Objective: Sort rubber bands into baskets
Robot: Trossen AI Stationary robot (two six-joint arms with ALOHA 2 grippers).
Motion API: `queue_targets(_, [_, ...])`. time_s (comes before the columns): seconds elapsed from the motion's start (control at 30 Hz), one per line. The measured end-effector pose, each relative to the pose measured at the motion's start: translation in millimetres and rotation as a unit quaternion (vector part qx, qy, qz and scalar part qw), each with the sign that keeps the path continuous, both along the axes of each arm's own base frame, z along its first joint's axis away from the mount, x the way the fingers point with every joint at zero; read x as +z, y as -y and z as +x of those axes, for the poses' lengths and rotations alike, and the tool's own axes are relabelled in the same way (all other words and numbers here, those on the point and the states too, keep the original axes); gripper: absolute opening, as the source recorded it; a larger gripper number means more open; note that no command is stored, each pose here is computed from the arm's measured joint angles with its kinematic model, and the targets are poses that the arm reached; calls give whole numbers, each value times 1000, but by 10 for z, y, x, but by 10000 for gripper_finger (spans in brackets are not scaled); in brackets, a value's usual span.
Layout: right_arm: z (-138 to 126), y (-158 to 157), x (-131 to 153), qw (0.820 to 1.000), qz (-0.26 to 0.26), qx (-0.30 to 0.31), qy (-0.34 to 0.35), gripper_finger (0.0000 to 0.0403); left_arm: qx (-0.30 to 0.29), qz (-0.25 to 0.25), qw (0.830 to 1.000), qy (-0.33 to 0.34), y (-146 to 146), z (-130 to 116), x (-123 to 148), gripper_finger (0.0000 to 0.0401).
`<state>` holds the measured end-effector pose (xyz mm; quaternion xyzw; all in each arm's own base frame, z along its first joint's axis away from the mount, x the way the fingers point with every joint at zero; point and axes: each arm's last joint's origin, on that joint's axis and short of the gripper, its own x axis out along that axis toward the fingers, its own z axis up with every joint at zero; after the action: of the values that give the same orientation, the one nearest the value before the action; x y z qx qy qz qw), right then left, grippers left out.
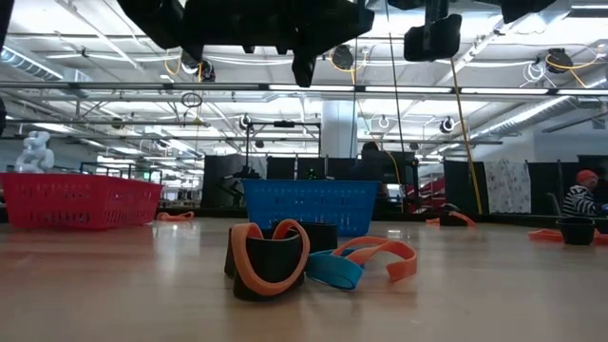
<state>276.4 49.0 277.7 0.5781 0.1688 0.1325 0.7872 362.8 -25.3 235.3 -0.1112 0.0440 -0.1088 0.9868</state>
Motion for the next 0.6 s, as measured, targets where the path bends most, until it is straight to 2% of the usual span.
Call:
queue_targets(0.07, [3,16,0,1000,-2,-3,1,1,0,0,1000,0,0,0,0,11])
queue_targets(0.23, [8,57,-12,1000,-15,-10,0,21,-1,0,1000,-10,0,-5,-13,6])
queue_targets(0.4, [6,136,-61,999,-49,-18,-16,67,-3,16,998,-67,-5,-100,6,4])
queue_targets(0.6, [-1,230,-116,997,-67,-21,-39,127,-4,50,985,-167,-28,-427,163,3])
